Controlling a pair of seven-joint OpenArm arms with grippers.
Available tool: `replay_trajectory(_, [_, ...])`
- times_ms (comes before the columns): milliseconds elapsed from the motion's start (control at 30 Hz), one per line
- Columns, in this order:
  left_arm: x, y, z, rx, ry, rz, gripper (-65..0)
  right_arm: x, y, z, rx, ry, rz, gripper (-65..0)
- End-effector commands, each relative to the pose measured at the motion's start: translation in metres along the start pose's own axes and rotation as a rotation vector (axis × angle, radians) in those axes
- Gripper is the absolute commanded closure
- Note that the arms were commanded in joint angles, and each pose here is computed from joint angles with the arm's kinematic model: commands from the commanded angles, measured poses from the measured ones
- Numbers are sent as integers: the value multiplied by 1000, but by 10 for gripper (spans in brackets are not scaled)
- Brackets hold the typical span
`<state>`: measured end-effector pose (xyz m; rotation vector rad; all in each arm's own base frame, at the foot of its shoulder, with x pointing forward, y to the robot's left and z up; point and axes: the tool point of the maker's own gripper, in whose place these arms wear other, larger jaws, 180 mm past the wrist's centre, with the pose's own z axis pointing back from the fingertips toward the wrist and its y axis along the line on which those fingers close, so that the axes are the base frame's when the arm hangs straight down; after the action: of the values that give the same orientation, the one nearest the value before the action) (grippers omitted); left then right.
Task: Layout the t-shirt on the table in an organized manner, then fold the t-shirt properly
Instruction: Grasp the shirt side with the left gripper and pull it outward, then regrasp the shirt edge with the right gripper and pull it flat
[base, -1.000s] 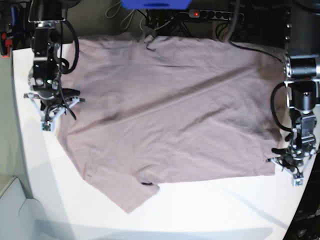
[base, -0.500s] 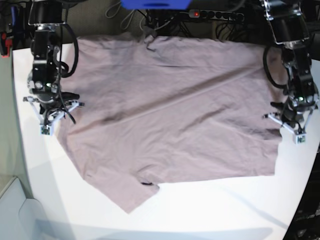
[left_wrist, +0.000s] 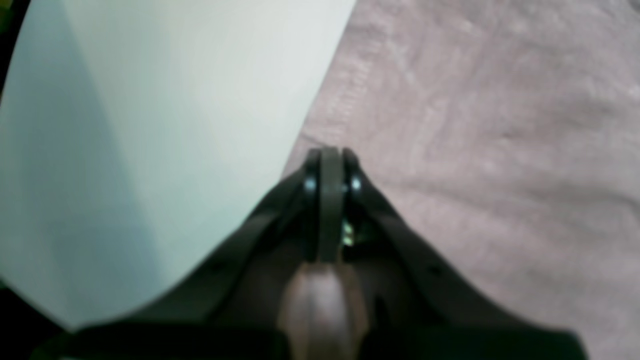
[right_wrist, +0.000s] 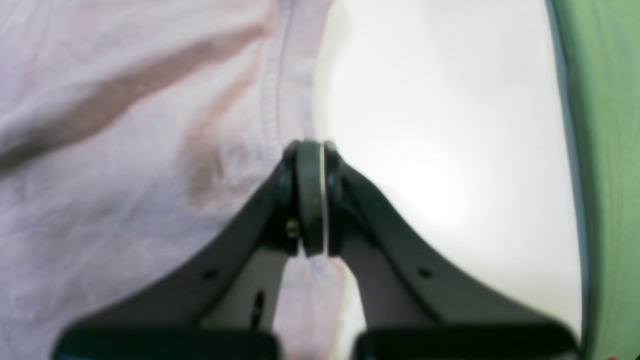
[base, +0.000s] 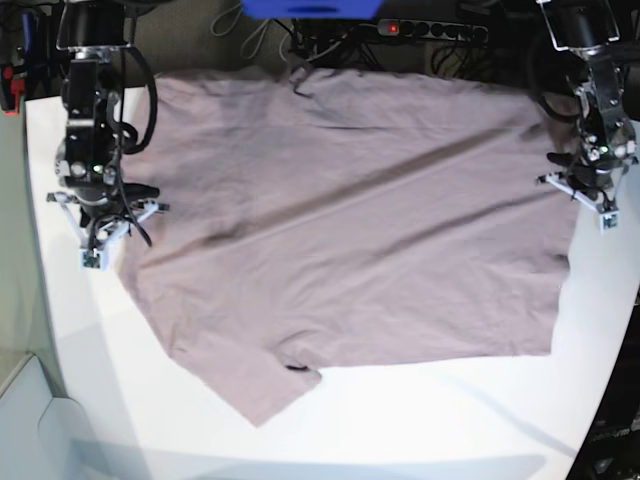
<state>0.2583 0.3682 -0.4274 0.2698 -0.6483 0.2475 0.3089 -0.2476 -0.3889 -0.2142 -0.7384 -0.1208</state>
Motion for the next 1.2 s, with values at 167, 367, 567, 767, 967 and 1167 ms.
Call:
replay_trajectory(167, [7, 35, 9, 57, -17, 2, -2, 19, -6, 3, -12, -58, 1, 0])
replay_trajectory(367, [7, 24, 8, 2, -12, -44, -2, 12, 4, 3, 8, -42, -11, 0])
replay_trajectory(567, [24, 22, 15, 0, -57, -52, -2, 13, 24, 5, 46, -48, -47, 0])
replay_trajectory(767, [60, 14, 34, -4, -168, -82, -2, 51, 55, 11, 131, -129, -42, 0])
replay_trajectory(967, [64, 7, 38, -12, -188, -74, -2, 81, 93, -4, 210, -145, 29, 0])
replay_trajectory(1167, [57, 14, 39, 1, -184, -14, -2, 92, 99, -52, 209, -36, 12, 0])
